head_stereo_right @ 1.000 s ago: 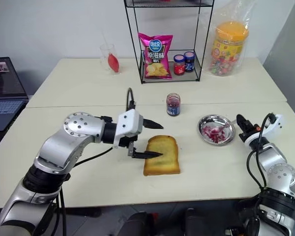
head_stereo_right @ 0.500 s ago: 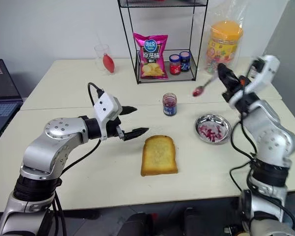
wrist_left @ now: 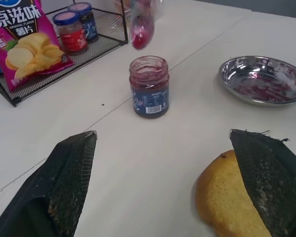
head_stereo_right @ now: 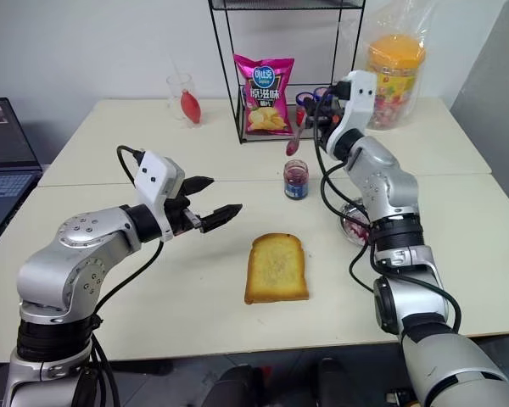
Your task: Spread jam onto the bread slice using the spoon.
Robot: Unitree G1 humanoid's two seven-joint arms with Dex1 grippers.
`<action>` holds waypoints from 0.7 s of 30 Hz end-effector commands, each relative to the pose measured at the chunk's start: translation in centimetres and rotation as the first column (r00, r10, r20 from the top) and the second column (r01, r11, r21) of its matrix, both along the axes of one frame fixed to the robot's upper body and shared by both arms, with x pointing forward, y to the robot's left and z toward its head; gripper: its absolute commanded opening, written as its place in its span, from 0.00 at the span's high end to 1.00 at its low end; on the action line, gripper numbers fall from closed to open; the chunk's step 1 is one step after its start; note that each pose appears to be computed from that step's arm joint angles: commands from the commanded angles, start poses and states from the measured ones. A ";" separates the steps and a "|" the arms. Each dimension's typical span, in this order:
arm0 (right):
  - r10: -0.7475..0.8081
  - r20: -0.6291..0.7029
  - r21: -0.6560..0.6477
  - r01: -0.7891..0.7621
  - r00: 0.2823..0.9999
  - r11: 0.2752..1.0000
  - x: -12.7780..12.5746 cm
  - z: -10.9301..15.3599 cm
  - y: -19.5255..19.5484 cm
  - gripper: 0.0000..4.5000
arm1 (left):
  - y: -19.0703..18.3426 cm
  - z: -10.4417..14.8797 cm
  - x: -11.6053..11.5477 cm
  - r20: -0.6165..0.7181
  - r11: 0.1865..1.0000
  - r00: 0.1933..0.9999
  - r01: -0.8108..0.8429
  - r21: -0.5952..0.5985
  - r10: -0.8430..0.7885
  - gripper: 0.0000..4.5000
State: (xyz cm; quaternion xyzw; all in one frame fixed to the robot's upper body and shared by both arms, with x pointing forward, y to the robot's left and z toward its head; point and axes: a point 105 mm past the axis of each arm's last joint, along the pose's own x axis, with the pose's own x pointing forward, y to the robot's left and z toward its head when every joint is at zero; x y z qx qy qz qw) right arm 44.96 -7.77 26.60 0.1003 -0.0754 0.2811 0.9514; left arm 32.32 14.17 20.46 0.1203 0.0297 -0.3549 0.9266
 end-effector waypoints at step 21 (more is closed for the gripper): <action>0.009 0.152 -0.288 0.036 0.988 0.957 1.2 -2.1 1.3 0.99 | -0.3 1.3 -0.7 0.055 0.999 0.998 0.012 0.030 -0.014 0.00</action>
